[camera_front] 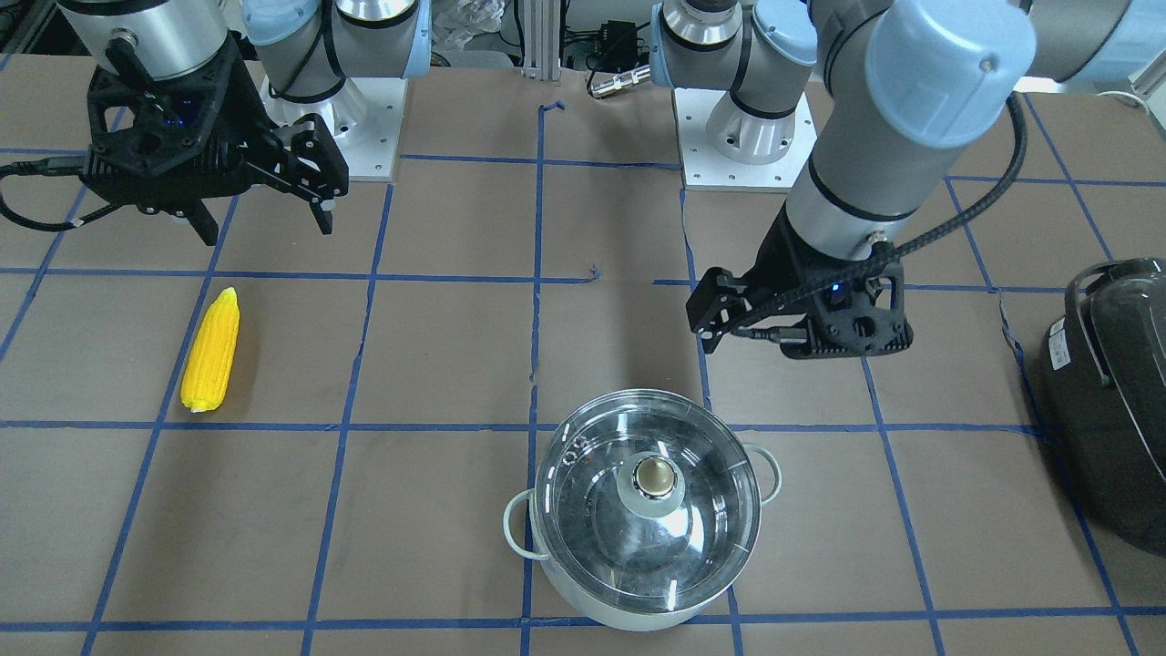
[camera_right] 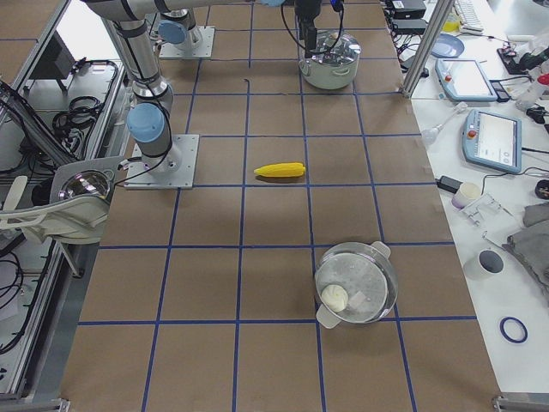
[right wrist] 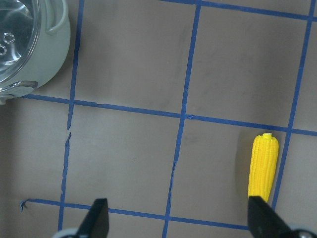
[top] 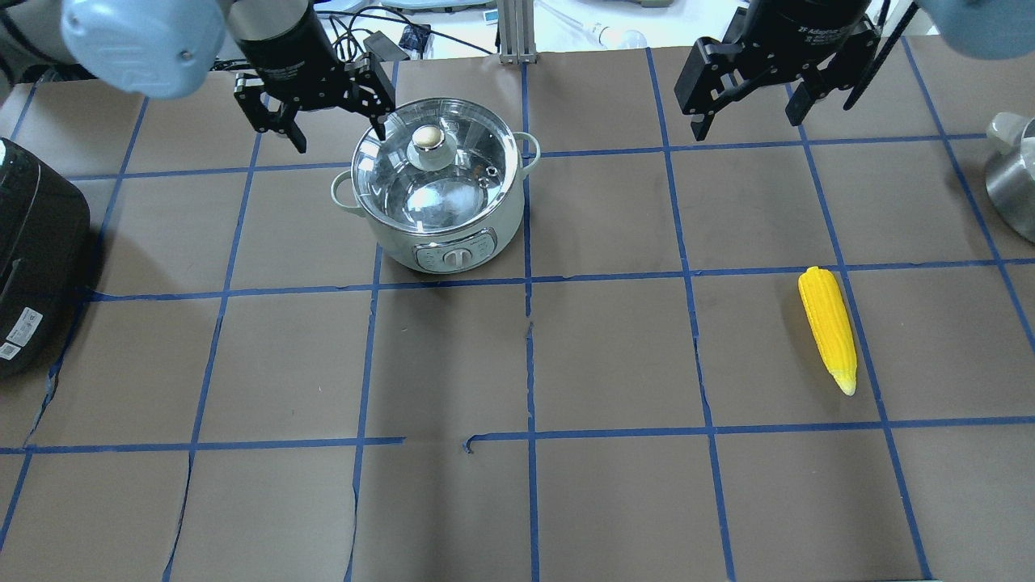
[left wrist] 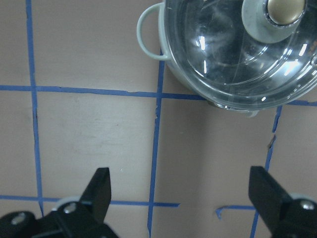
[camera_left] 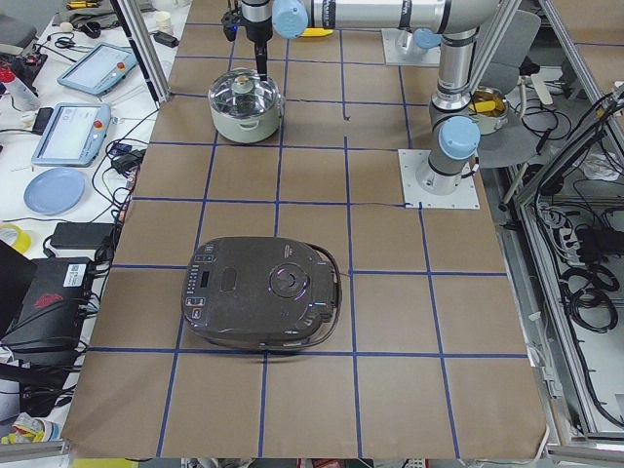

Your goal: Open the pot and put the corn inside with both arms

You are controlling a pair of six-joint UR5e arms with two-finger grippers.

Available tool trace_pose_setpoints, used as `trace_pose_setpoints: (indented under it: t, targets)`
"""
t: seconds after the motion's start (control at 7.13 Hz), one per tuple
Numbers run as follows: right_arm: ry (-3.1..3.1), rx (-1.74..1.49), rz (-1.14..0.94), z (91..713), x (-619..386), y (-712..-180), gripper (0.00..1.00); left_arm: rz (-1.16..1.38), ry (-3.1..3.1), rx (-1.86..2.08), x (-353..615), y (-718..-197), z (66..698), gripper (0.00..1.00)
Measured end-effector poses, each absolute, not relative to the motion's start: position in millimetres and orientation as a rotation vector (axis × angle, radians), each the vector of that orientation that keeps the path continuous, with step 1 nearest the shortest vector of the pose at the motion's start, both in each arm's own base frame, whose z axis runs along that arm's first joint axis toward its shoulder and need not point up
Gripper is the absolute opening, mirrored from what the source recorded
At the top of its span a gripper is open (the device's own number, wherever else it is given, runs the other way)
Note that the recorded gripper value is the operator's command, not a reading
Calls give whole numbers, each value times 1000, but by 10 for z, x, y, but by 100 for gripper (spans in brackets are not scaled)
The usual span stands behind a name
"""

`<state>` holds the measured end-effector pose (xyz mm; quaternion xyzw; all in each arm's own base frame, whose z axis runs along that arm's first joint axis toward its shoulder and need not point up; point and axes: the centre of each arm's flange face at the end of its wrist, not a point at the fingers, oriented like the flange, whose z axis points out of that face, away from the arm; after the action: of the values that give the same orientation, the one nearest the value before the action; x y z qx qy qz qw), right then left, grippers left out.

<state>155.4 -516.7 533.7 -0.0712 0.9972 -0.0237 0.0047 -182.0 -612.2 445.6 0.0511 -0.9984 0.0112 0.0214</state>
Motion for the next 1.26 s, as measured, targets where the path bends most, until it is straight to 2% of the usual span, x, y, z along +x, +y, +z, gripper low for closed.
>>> trace_pose_setpoints:
  t: [0.28, 0.7, 0.98, 1.26]
  targets:
    - [3124, -219, -84, 5342, 1549, -5175, 100, 46, -3098, 132, -2100, -6565, 4128, 100]
    - [3118, -137, -87, 5221, 1160, -5307, 100, 34, -3104, 92, -2341, -6840, 3616, 100]
    - [3117, -102, -92, 4894, 760, -5426, 100, 19, -3108, 87, -2397, -6867, 3494, 35]
    - [3124, -66, -189, 4132, 323, -5539, 100, 15, -3130, 74, -2479, -6832, 3463, 5]
